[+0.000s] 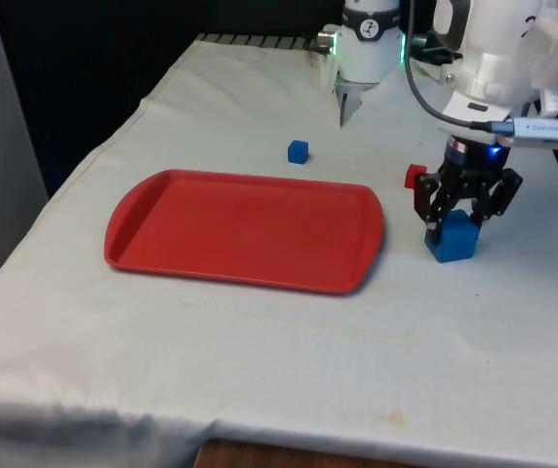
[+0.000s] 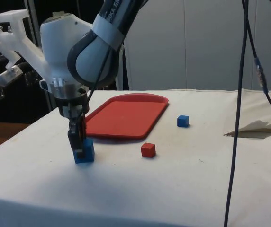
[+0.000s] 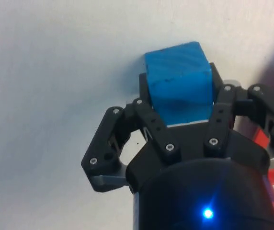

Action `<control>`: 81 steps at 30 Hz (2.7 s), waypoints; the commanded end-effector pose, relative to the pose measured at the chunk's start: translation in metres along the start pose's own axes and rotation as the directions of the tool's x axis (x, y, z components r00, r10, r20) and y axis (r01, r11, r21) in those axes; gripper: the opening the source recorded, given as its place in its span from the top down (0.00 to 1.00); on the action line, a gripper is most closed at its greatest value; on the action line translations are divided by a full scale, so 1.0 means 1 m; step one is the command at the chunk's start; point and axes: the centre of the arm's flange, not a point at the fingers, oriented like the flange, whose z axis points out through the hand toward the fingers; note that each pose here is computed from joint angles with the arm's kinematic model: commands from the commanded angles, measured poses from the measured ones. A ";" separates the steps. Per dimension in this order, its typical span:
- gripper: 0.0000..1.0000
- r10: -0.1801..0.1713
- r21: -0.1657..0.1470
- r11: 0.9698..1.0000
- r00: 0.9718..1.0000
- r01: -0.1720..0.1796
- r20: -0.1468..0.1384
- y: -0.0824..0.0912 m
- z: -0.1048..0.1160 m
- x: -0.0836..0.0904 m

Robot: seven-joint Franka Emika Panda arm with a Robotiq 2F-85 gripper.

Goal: Pick up the largest block and place it onto the tray.

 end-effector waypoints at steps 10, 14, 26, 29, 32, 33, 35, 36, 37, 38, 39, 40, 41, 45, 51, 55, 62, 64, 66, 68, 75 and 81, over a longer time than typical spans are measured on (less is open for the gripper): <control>1.00 0.002 -0.004 1.000 1.000 -0.002 -0.007 0.000 0.001 0.000; 1.00 0.009 -0.009 1.000 1.000 -0.009 -0.013 0.002 -0.009 0.002; 1.00 0.025 -0.001 1.000 0.999 -0.025 -0.028 0.009 -0.047 0.006; 1.00 0.029 0.002 1.000 0.999 -0.029 -0.033 0.013 -0.060 0.007; 1.00 0.034 0.004 0.999 0.999 -0.034 -0.034 0.015 -0.067 0.007; 1.00 0.037 0.006 0.999 0.999 -0.037 -0.038 0.018 -0.074 0.008; 1.00 0.040 0.006 0.999 0.998 -0.040 -0.039 0.021 -0.080 0.007; 1.00 0.043 0.007 0.999 0.998 -0.042 -0.040 0.024 -0.083 0.007; 1.00 0.044 0.007 0.999 0.998 -0.044 -0.041 0.025 -0.085 0.007; 1.00 0.046 0.006 0.999 0.998 -0.046 -0.040 0.028 -0.087 0.006; 1.00 0.045 0.011 0.999 0.998 -0.044 -0.041 0.024 -0.085 0.007; 1.00 0.047 0.005 0.999 0.998 -0.047 -0.041 0.030 -0.089 0.006; 1.00 0.049 0.004 0.999 0.998 -0.049 -0.041 0.033 -0.090 0.005; 1.00 0.056 -0.003 0.998 0.997 -0.057 -0.044 0.045 -0.095 0.002; 1.00 0.064 -0.013 0.998 0.997 -0.064 -0.049 0.062 -0.099 -0.002; 1.00 0.068 -0.020 0.997 0.996 -0.069 -0.052 0.073 -0.100 -0.005; 1.00 0.075 -0.031 0.997 0.996 -0.077 -0.056 0.097 -0.098 -0.013; 1.00 0.075 -0.033 0.996 0.996 -0.077 -0.054 0.102 -0.096 -0.016; 1.00 0.077 -0.035 0.996 0.996 -0.079 -0.055 0.105 -0.096 -0.017; 1.00 0.079 -0.037 0.996 0.995 -0.081 -0.053 0.111 -0.096 -0.020; 1.00 0.087 -0.048 0.995 0.996 -0.088 -0.034 0.126 -0.092 -0.028; 1.00 0.099 -0.048 0.994 0.995 -0.101 -0.033 0.137 -0.092 -0.039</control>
